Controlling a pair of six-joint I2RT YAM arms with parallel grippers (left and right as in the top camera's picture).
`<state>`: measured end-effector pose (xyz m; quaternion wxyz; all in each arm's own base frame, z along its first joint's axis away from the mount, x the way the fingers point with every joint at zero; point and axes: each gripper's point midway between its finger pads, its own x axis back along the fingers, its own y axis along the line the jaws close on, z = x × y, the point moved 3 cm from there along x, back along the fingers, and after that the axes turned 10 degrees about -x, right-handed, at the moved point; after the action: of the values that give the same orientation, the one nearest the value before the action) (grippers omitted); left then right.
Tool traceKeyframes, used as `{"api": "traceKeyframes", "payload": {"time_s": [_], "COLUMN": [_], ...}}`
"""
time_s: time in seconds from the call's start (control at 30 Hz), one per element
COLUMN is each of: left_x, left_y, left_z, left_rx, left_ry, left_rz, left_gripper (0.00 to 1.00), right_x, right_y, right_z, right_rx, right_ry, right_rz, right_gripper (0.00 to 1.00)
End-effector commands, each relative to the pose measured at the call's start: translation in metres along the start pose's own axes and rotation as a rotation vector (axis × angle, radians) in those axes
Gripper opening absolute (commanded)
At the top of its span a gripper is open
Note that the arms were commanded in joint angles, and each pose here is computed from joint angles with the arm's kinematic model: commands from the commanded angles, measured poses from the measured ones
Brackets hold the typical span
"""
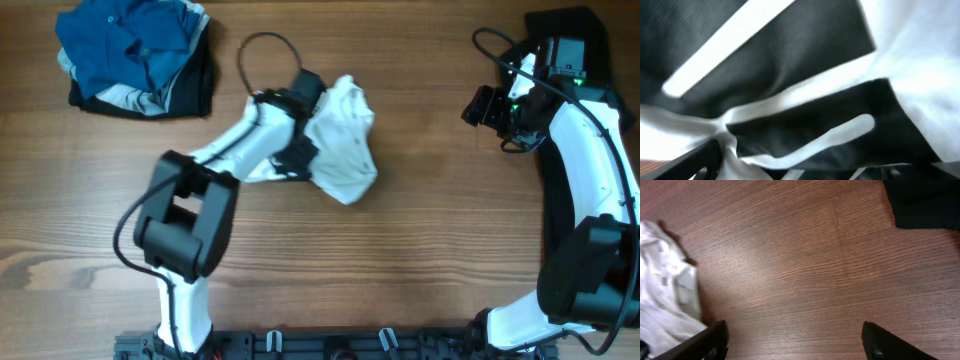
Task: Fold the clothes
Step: 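Grasp the folded shirt with the left gripper and lift it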
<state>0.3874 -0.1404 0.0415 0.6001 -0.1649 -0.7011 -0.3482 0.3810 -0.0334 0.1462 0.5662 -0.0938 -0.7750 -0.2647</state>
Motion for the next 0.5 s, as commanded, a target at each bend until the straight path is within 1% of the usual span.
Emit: {"api": "traceKeyframes", "payload": {"time_s": [0.0,0.07,0.13,0.2,0.23,0.27,0.3,0.33,0.37,0.4,0.43,0.47], "left_x": [-0.021,-0.01,0.007,0.035,0.057,0.075,0.097,0.121,0.136,0.15,0.155,0.154], "left_y": [0.051,0.064,0.072,0.078,0.079,0.076,0.067,0.053,0.042,0.034,0.029,0.023], "left_z": [0.041,0.04,0.032,0.017,0.005,-0.006,-0.02,-0.034,-0.043,-0.05,-0.056,-0.058], "left_rx": [-0.062,-0.038,-0.012,0.021,0.052,0.069,0.086,0.07,0.059,0.079,0.116,0.127], "left_ry": [0.184,0.169,0.121,0.026,-0.058,-0.136,-0.241,-0.357,-0.434,-0.5,-0.526,-0.521], "left_rz": [-0.199,-0.241,-0.261,-0.262,-0.241,-0.202,-0.128,-0.028,0.043,0.098,0.124,0.135], "left_gripper": [1.0,1.0,1.0,1.0,1.0,1.0,1.0,1.0,1.0,1.0,1.0,1.0], "right_x": [0.006,0.006,0.006,0.006,0.006,0.006,0.006,0.006,0.006,0.006,0.006,0.006], "right_y": [0.005,0.005,0.005,0.006,0.006,0.007,0.007,0.007,0.008,0.008,0.008,0.008], "right_z": [-0.003,-0.003,-0.003,-0.003,-0.003,-0.003,-0.003,-0.002,-0.002,-0.002,-0.002,-0.002], "right_rx": [0.017,0.017,0.017,0.018,0.017,0.017,0.018,0.018,0.017,0.014,0.013,0.013], "right_ry": [-0.015,-0.015,-0.015,-0.014,-0.012,-0.011,-0.009,-0.009,-0.008,-0.008,-0.008,-0.008], "right_rz": [-0.025,-0.025,-0.025,-0.029,-0.032,-0.035,-0.039,-0.04,-0.043,-0.043,-0.043,-0.042], "right_gripper": [0.86,0.86,0.86,0.86,0.86,0.86,0.86,0.86,0.86,0.87,0.88,0.89]}}
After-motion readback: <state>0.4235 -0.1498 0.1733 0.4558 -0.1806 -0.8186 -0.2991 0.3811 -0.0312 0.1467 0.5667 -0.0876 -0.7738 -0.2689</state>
